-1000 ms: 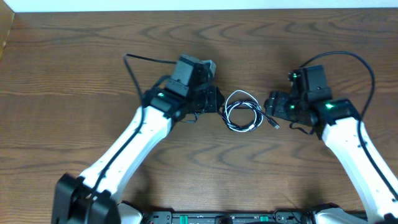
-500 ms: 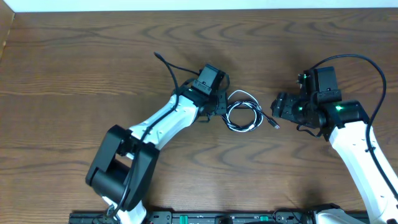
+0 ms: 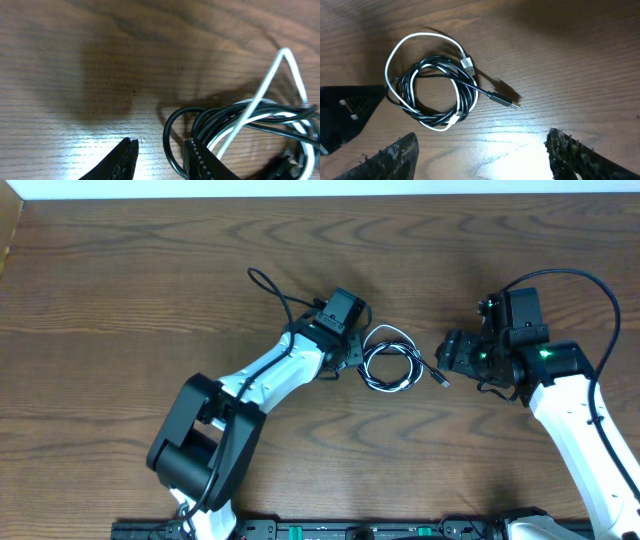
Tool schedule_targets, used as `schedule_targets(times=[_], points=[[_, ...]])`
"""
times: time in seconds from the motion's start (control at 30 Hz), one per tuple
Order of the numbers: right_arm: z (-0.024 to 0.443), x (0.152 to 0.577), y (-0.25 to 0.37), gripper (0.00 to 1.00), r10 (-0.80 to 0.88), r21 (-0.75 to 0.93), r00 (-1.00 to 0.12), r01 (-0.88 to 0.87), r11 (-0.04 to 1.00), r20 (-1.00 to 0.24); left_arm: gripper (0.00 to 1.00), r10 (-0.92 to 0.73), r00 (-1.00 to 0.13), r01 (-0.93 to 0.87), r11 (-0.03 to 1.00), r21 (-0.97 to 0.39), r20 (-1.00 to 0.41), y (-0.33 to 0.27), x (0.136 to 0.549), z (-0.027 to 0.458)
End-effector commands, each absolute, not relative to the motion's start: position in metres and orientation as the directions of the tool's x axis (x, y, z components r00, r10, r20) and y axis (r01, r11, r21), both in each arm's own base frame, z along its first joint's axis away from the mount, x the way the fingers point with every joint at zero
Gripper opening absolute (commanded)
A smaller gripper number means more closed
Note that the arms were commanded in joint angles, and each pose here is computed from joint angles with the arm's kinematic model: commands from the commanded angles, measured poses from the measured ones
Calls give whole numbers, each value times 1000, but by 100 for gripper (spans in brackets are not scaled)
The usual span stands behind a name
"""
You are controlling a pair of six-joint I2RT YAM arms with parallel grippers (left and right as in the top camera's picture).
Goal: Untangle cables
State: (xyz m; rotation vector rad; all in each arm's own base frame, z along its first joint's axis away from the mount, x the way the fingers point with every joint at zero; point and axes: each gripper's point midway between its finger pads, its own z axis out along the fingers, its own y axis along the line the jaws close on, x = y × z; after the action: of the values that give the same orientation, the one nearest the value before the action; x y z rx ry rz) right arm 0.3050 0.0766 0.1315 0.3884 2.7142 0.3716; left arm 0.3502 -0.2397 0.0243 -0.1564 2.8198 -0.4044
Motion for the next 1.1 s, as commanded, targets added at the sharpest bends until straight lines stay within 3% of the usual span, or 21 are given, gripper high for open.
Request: schedule_targets(times=[0.0,0.37,0.43,0.47,0.6,0.77,1.07], points=[[136,307,76,78,304,306,-892,202,930,-335,35,-172,-958,-99,949,-298,-229,-243,348,16],[135,306,76,79,304,304,-894,204,930,-329,34,-175,-967,-119,954,-276,-186,-248,339,-6],[135,305,76,79,304,303,-895,205,931,-327,27,-166,-970,-116,957,-266,-175,-249,336,-12],[135,304,76,79,303,302,-896,206,931,-323,10,-165,-972,-117,958,-261,-170,-249,335,-16],[134,303,76,81,303,300,-898,208,931,-318,7,-160,-969,-104,956,-276,-189,-252,340,-13],[134,303,79,81,300,313,-901,201,928,-313,7,-87,-953,19,939,-345,-290,-266,351,33],[128,312,103,88,250,342,-915,135,930,-318,8,-90,-893,194,807,-558,-441,-288,340,163]])
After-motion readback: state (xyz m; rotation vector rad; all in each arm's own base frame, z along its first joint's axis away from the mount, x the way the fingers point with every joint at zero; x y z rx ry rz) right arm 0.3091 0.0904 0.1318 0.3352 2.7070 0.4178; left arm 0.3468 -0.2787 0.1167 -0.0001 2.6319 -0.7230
